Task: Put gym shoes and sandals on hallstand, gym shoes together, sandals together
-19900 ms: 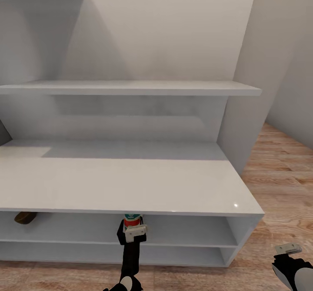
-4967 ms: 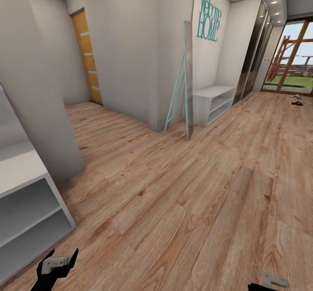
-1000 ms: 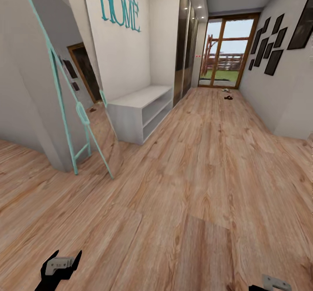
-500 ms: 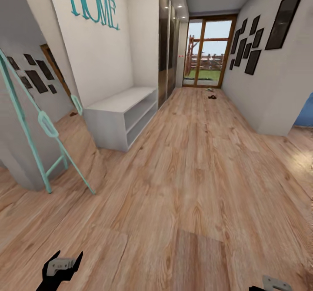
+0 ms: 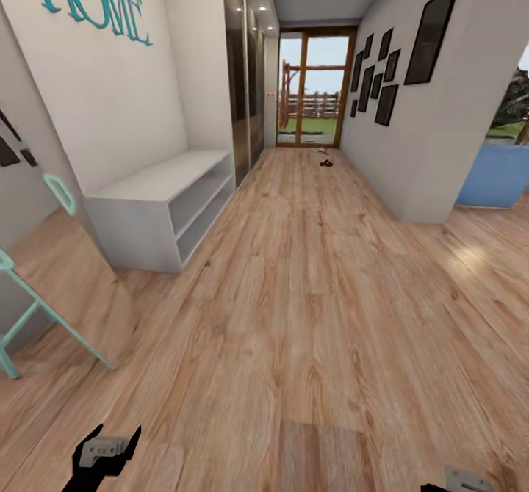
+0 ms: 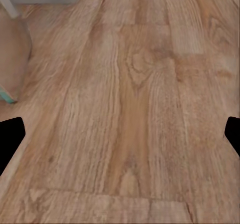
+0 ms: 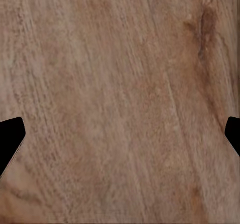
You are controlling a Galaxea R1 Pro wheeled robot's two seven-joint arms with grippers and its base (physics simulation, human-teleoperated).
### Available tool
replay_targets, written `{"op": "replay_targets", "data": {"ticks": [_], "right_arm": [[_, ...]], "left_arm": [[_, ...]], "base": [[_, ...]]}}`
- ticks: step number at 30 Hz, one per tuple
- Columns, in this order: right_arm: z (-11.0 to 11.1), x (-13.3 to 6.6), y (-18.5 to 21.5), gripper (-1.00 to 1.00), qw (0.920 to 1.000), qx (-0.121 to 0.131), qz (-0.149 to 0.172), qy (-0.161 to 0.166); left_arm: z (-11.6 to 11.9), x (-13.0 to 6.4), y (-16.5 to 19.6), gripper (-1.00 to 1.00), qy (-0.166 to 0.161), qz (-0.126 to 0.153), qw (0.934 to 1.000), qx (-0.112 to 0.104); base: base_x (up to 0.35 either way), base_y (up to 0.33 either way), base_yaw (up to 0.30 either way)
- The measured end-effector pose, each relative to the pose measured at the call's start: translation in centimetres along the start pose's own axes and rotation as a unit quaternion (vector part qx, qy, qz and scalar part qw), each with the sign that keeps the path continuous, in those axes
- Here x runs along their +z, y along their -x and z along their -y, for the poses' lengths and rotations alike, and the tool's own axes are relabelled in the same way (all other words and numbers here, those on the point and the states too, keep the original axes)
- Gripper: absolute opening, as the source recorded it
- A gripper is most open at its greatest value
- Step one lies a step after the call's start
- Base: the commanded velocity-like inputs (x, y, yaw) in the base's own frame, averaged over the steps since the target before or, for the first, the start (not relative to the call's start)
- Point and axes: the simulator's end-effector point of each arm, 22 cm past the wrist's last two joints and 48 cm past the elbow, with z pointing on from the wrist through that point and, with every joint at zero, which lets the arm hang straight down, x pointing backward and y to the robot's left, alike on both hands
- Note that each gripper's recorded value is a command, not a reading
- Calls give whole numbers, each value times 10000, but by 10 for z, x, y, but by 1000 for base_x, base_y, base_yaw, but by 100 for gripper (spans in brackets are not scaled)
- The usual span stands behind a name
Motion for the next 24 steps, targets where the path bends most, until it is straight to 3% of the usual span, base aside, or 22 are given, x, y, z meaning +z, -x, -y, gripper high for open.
{"op": "replay_targets", "data": {"ticks": [8,24], "right_arm": [[0,0,0,100,10000,1,0,0],[0,1,-2,100,10000,-14,-21,0]], "left_arm": [[0,0,0,100,-1,-1,10000,1],[0,0,-2,100,-3,-27,10000,1]], "base": [[345,0,-173],[346,0,-29]]}}
